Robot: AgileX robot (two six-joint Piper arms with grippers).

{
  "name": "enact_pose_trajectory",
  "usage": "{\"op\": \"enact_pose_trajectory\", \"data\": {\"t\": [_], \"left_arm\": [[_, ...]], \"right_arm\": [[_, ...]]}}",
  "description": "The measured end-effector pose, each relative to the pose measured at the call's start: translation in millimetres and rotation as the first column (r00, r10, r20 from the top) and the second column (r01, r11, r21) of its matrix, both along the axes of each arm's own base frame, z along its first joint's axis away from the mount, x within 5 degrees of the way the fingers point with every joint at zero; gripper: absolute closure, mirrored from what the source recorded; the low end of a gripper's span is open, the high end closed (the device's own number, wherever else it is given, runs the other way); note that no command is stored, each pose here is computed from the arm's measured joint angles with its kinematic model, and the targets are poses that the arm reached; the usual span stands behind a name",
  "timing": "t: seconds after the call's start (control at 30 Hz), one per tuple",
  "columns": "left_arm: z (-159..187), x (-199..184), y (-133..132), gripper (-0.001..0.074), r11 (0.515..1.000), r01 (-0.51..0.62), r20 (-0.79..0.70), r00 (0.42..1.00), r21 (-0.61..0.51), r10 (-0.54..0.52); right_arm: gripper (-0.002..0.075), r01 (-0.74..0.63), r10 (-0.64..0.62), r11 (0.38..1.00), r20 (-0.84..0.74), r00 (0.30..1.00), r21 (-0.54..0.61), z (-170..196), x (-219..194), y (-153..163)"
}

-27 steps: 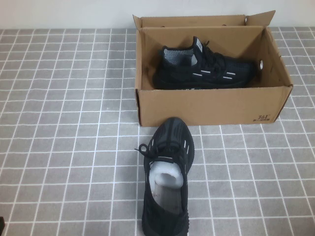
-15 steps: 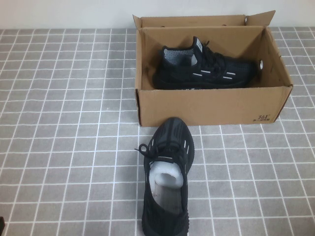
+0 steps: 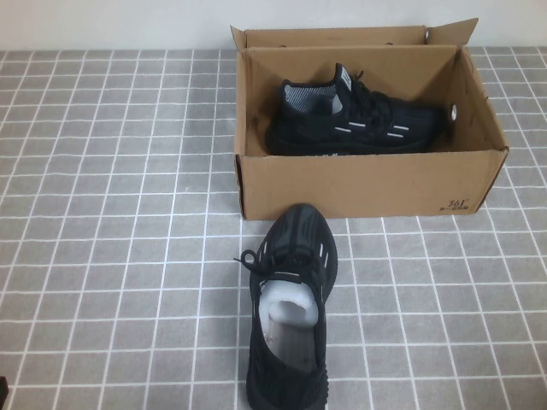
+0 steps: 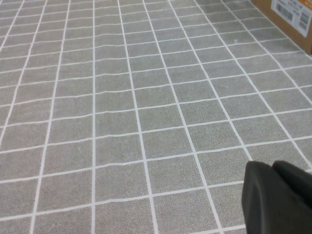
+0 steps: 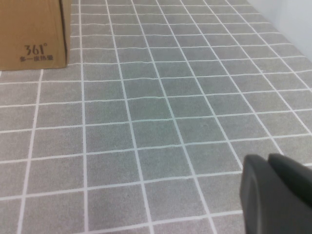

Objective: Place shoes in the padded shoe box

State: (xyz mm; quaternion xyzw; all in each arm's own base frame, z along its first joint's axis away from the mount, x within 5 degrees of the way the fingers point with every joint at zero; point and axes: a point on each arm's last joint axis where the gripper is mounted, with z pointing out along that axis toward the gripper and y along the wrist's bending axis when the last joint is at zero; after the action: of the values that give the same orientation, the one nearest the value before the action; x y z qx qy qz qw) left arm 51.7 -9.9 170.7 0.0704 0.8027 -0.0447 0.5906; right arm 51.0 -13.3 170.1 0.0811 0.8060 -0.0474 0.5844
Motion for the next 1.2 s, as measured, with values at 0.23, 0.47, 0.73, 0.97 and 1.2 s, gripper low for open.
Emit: {"op": "enact_pose_trajectory", "data": {"t": [0.23,0.47,0.73,0.97,1.2], "left_arm": [[0,0,0,0.0739,1.0,0.0,0.0,1.0,0.0,0.0],[0,0,0,0.0739,1.0,0.0,0.0,1.0,0.0,0.0],[0,0,0,0.0739,1.0,0.0,0.0,1.0,0.0,0.0],[15,4,1,0.0739,0.999,-0.015,0.17,0.985,-0.033,0.02],[50,2,5,0.0739,0.994,-0.032,0.516,0.853,-0.104,0.082]], "right_arm": [[0.0733,0.0,0.0,1.0,0.0,1.0,0.0,0,0,0],[0.0733,0.0,0.0,1.0,0.0,1.0,0.0,0,0,0],[0.0733,0.0,0.0,1.0,0.0,1.0,0.0,0,0,0],[0.0733,0.0,0.0,1.0,0.0,1.0,0.0,0,0,0],[0.0733,0.0,0.0,1.0,0.0,1.0,0.0,0,0,0]]}}
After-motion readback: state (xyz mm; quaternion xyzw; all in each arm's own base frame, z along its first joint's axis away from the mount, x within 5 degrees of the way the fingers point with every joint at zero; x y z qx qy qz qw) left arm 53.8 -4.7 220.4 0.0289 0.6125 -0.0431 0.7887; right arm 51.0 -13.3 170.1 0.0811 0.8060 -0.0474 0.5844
